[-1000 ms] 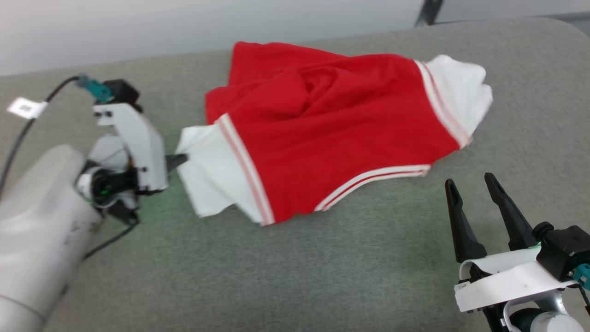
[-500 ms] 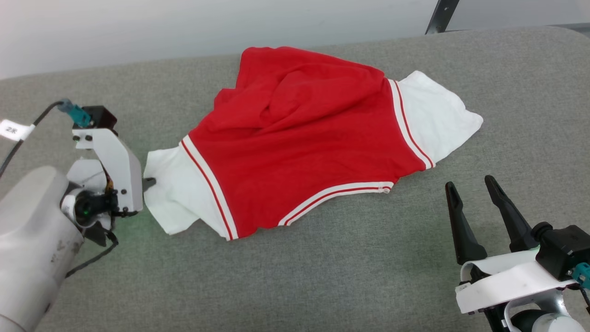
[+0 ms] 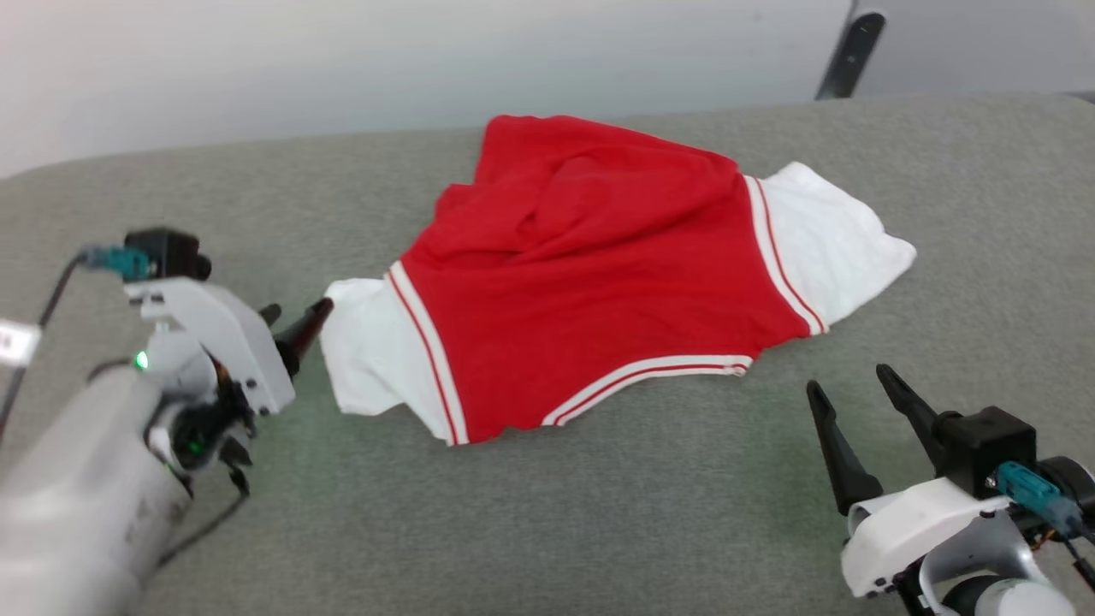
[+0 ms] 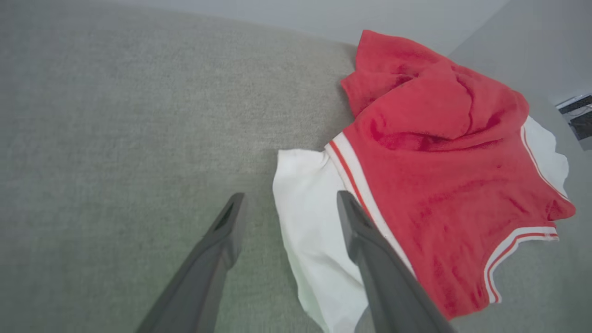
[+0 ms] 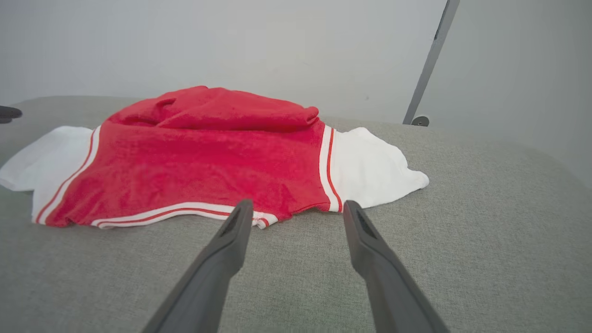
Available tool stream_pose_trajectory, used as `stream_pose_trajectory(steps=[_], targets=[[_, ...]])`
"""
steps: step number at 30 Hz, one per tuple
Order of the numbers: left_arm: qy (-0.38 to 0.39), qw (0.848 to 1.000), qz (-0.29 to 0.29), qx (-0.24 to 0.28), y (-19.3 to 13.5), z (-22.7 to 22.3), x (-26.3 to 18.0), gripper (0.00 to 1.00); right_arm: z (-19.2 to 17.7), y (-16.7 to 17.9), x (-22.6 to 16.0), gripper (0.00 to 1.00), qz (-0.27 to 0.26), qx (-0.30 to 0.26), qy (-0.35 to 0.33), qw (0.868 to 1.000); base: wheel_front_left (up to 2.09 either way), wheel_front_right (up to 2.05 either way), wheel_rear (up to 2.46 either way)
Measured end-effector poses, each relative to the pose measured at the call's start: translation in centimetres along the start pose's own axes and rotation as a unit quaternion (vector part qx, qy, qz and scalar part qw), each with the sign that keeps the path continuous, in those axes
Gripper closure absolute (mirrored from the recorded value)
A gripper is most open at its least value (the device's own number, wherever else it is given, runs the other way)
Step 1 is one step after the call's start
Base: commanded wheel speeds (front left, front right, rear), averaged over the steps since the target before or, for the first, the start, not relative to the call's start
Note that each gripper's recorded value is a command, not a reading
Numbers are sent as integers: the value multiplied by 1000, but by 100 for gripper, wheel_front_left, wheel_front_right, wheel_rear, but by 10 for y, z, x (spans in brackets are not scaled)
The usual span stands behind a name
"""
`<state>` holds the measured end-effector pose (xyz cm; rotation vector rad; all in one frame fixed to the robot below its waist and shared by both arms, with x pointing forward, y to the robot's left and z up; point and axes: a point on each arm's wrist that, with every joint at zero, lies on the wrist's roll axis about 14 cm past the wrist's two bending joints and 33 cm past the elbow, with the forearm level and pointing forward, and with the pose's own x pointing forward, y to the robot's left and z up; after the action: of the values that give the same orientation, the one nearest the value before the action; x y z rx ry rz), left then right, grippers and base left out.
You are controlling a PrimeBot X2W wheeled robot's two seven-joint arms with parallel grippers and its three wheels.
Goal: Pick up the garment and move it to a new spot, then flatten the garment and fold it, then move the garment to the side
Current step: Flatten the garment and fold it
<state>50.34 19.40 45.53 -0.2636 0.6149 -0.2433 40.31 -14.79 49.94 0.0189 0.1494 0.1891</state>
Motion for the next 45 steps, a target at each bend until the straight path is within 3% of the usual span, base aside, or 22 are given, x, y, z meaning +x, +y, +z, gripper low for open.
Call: stream_pose_trajectory(steps=[5, 11, 23, 32, 37, 45], targets=[[-60, 997, 17, -43, 11, -11, -21, 0, -24, 2, 3, 0, 31, -52, 71, 996, 0, 0, 0], [-113, 992, 37, -52, 18, -31, -51, 0, -40, 6, 15, 0, 70, -85, 139, 984, 0, 0, 0], [-198, 972, 101, -75, 31, -49, -109, 0, -41, -37, 62, 0, 64, -145, 255, 954, 0, 0, 0], [-223, 963, 136, -72, 41, -46, -130, 0, -54, -72, 93, 0, 32, -145, 330, 932, 0, 0, 0], [-223, 961, 148, -76, 46, -49, -135, 0, -66, -73, 108, 0, 32, -137, 354, 925, 0, 0, 0], [-222, 958, 161, -79, 53, -51, -139, 0, -97, -62, 112, 0, 53, -133, 418, 897, 0, 0, 0]])
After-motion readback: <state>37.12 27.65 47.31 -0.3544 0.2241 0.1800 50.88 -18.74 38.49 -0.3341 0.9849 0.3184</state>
